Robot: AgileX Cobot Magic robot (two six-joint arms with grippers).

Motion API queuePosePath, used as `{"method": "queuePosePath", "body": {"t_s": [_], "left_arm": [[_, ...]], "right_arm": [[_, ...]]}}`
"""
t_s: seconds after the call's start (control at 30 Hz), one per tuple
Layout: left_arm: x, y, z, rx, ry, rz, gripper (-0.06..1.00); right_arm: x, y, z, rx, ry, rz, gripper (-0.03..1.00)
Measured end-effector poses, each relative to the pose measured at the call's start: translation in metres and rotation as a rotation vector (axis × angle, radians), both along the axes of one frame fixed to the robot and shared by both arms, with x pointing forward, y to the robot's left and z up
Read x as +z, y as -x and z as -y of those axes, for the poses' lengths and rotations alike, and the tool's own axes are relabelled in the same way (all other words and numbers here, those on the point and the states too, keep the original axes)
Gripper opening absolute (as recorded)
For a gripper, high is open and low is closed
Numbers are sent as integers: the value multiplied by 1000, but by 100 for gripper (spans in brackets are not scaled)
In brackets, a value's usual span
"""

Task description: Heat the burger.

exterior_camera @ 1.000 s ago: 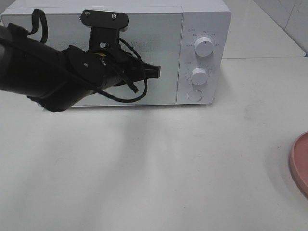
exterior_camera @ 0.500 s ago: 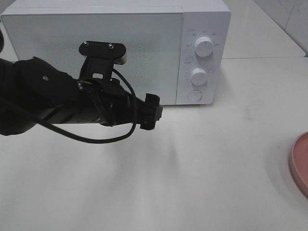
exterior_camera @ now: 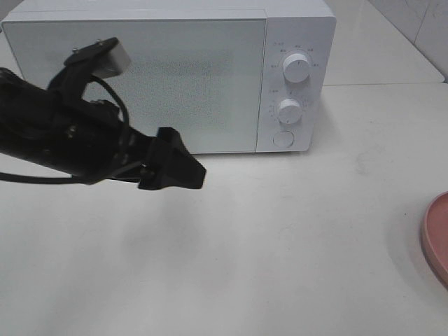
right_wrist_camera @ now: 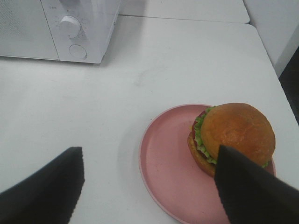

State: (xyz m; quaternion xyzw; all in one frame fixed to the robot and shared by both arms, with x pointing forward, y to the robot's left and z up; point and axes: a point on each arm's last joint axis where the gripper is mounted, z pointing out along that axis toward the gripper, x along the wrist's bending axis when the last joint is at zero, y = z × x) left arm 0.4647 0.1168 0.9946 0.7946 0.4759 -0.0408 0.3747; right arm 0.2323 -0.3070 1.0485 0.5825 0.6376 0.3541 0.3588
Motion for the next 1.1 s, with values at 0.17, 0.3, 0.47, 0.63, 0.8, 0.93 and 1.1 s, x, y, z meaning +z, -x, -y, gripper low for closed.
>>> {"method": "queuePosePath", "body": {"t_s": [0.17, 0.3, 0.47, 0.63, 0.8, 0.93, 1.1], "left_arm": [[17, 1, -40, 66, -37, -83, 97], [34, 6, -75, 165, -90, -101, 97], [55, 17, -112, 295, -115, -89, 97], [69, 40, -166, 470, -217, -137, 97], [81, 65, -183, 580, -266, -101, 97], [90, 94, -185, 612, -306, -2, 97], [93, 126, -185, 662, -333, 101, 97]], "right_arm": [[0, 0, 0, 0, 0, 0, 76], [0, 0, 0, 0, 0, 0, 76], [0, 0, 0, 0, 0, 0, 76], [0, 0, 0, 0, 0, 0, 76], [0, 0, 0, 0, 0, 0, 76], [0, 0, 0, 0, 0, 0, 76], [0, 0, 0, 0, 0, 0, 76]]}}
